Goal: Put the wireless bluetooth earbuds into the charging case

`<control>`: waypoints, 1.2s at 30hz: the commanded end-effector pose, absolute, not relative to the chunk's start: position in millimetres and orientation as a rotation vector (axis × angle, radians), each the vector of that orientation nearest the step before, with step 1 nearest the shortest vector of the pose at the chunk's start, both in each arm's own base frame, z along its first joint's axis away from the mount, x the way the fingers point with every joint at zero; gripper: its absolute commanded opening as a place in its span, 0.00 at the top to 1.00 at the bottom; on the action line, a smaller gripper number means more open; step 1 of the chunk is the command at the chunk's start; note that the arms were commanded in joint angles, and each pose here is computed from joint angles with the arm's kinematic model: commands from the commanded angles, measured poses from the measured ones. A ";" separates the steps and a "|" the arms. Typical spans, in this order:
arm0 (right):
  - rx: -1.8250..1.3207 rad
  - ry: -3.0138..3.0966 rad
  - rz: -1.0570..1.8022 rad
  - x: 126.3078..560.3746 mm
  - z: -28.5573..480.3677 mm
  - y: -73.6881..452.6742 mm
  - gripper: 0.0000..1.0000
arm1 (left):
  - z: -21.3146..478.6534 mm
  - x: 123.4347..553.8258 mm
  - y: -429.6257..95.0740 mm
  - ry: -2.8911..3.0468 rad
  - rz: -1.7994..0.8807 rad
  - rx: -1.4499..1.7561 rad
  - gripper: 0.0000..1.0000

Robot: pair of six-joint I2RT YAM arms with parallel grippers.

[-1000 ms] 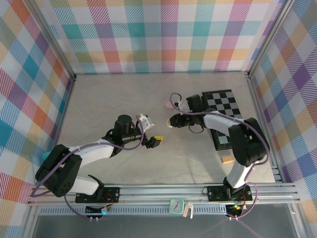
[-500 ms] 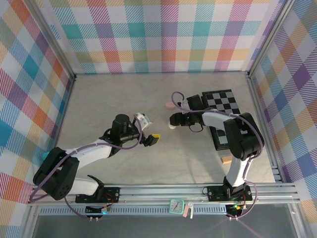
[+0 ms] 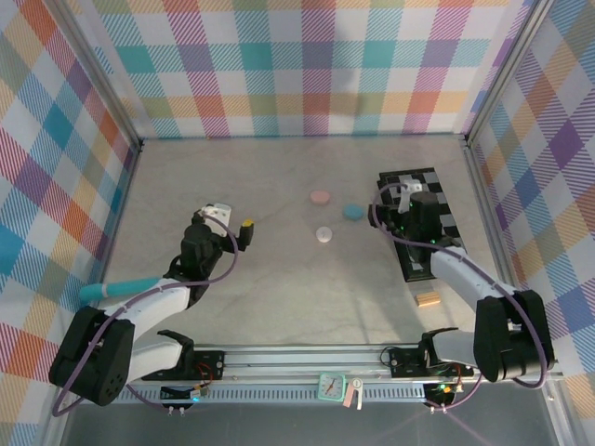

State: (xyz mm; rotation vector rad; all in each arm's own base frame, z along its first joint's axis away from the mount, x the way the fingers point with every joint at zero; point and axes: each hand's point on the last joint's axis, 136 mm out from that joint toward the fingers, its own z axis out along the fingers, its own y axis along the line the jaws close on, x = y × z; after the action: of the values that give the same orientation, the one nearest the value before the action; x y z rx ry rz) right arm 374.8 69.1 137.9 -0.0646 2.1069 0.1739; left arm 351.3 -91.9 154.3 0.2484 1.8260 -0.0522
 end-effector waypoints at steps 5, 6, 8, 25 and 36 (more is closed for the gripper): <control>0.078 1.995 -0.016 375.7 111.4 10.4 0.01 | 121.7 356.8 -43.9 1.838 0.052 0.073 0.00; 0.100 1.988 -0.022 377.3 109.7 6.3 0.01 | 123.9 361.1 -42.3 1.822 0.036 0.060 0.00; 0.097 1.933 -0.013 382.3 118.6 5.6 0.01 | 118.6 369.6 -38.3 1.826 0.039 0.052 0.00; 0.042 1.947 0.068 398.4 91.8 9.5 0.01 | 81.8 400.5 -8.8 1.960 0.000 -0.100 0.00; 0.041 1.947 0.065 397.8 91.4 9.3 0.01 | 81.2 401.7 -12.3 1.968 -0.011 -0.078 0.00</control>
State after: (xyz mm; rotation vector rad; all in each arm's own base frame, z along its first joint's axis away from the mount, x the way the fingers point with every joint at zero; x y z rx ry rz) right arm 390.5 8.5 78.4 0.0552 1.9993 0.0548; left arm 399.3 -12.8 79.5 -0.0760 1.9681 0.0046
